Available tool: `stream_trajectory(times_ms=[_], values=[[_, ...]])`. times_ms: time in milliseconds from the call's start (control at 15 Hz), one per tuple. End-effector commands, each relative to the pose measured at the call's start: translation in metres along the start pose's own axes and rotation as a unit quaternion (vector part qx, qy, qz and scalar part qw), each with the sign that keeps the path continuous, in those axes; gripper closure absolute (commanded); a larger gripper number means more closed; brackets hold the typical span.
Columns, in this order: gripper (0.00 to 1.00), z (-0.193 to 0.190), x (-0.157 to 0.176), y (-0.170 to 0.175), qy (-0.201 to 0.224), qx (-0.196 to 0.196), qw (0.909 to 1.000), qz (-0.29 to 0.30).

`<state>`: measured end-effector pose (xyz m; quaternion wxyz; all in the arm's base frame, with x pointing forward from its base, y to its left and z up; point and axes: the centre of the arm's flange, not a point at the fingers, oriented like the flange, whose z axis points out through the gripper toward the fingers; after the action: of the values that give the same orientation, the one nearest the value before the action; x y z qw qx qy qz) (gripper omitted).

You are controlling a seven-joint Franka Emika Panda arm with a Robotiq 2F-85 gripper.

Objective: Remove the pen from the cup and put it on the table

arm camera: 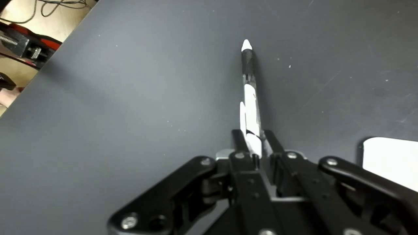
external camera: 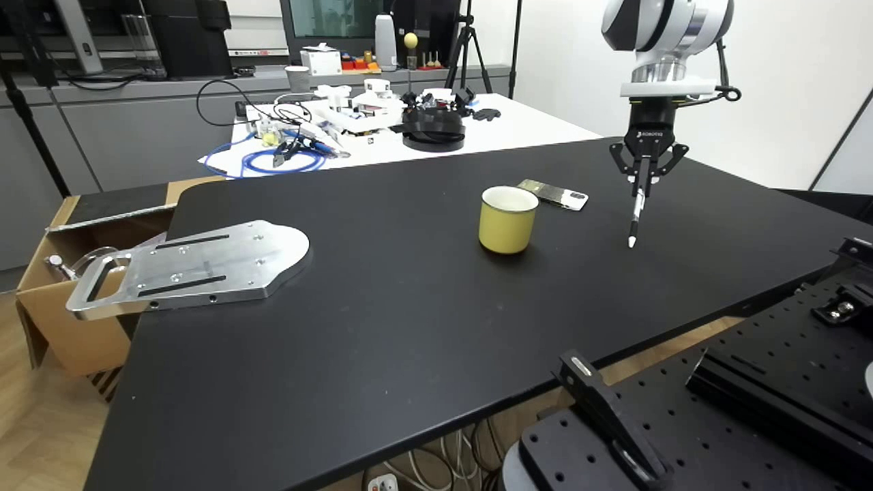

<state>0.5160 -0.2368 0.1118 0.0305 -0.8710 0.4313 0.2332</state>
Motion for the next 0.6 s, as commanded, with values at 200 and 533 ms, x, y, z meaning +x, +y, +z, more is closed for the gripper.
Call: stream_trajectory(times_ms=[200, 533], values=[[0.96, 0.017, 0.01, 0.005, 0.008, -0.014, 0.9999, 0.005], [0.96, 0.024, 0.01, 0.002, 0.007, -0.017, 0.9998, 0.003]])
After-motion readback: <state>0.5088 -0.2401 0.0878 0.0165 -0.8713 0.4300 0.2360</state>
